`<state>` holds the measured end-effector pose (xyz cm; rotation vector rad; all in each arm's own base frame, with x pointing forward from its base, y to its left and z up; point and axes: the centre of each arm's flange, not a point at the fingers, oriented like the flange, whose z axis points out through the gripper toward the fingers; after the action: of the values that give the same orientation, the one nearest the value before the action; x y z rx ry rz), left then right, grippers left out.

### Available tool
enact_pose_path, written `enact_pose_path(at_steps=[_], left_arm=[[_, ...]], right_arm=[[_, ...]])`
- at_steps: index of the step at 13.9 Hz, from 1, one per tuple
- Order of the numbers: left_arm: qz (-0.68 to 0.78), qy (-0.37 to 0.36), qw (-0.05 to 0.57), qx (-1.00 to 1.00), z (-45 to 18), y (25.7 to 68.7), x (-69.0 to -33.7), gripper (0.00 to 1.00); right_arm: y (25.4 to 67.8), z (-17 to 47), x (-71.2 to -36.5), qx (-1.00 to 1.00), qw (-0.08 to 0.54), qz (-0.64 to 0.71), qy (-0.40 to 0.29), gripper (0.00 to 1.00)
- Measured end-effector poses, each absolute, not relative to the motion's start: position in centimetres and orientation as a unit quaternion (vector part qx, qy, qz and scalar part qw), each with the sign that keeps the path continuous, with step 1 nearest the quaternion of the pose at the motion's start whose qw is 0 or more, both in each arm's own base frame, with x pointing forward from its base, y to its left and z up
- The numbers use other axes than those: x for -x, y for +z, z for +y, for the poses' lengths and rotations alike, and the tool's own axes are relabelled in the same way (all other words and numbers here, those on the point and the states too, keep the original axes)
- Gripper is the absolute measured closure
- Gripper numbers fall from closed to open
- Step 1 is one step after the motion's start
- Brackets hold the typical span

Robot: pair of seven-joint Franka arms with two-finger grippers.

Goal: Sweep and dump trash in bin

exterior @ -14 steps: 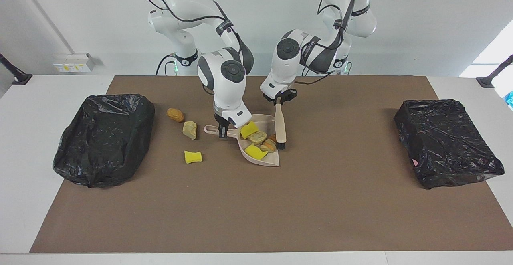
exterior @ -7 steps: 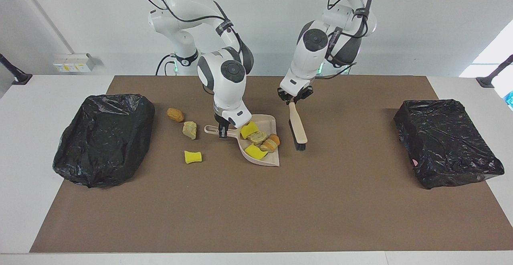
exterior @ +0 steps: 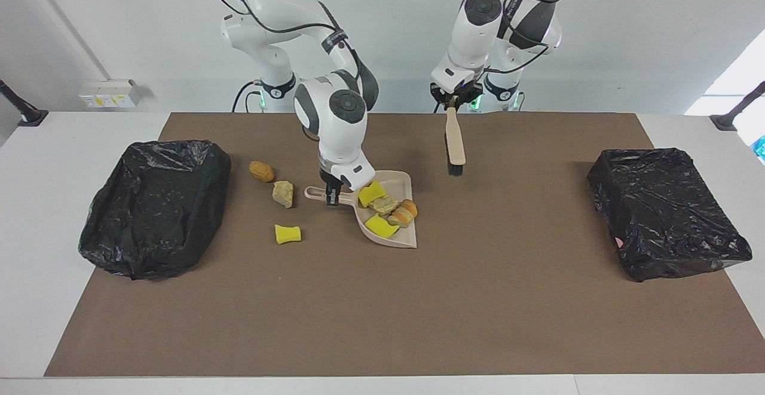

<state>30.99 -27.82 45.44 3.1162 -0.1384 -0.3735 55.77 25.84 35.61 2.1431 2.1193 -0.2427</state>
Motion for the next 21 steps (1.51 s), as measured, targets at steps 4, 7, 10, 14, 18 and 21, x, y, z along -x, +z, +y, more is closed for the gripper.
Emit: enact_pose_path(at_steps=[4, 7, 10, 14, 18, 21], left_arm=[[-0.021, -0.108, 0.021, -0.994, -30.3, 42.4, -28.4, 0.74], [-0.004, -0.108, 0.009, -0.994, -33.6, 38.3, -26.9, 0.74], [-0.004, -0.120, -0.008, -0.993, -34.3, 35.1, -26.2, 0.74], [0.008, -0.120, -0.006, -0.993, -33.9, 34.5, -26.4, 0.74], [0.015, -0.115, 0.000, -0.993, -34.0, 34.6, -26.6, 0.74], [0.018, -0.113, 0.003, -0.993, -33.9, 34.6, -26.7, 0.73]], right_arm=[[35.6, 25.8, -55.8, -0.708, 0.059, 0.700, -0.080, 0.68], [35.6, 25.8, -55.8, -0.708, 0.059, 0.700, -0.080, 0.68], [35.6, 25.8, -55.8, -0.708, 0.059, 0.700, -0.080, 0.68], [35.6, 25.8, -55.8, -0.708, 0.059, 0.700, -0.080, 0.68], [35.6, 25.8, -55.8, -0.708, 0.059, 0.700, -0.080, 0.68], [35.6, 25.4, -55.9, -0.711, 0.058, 0.697, -0.080, 0.68]])
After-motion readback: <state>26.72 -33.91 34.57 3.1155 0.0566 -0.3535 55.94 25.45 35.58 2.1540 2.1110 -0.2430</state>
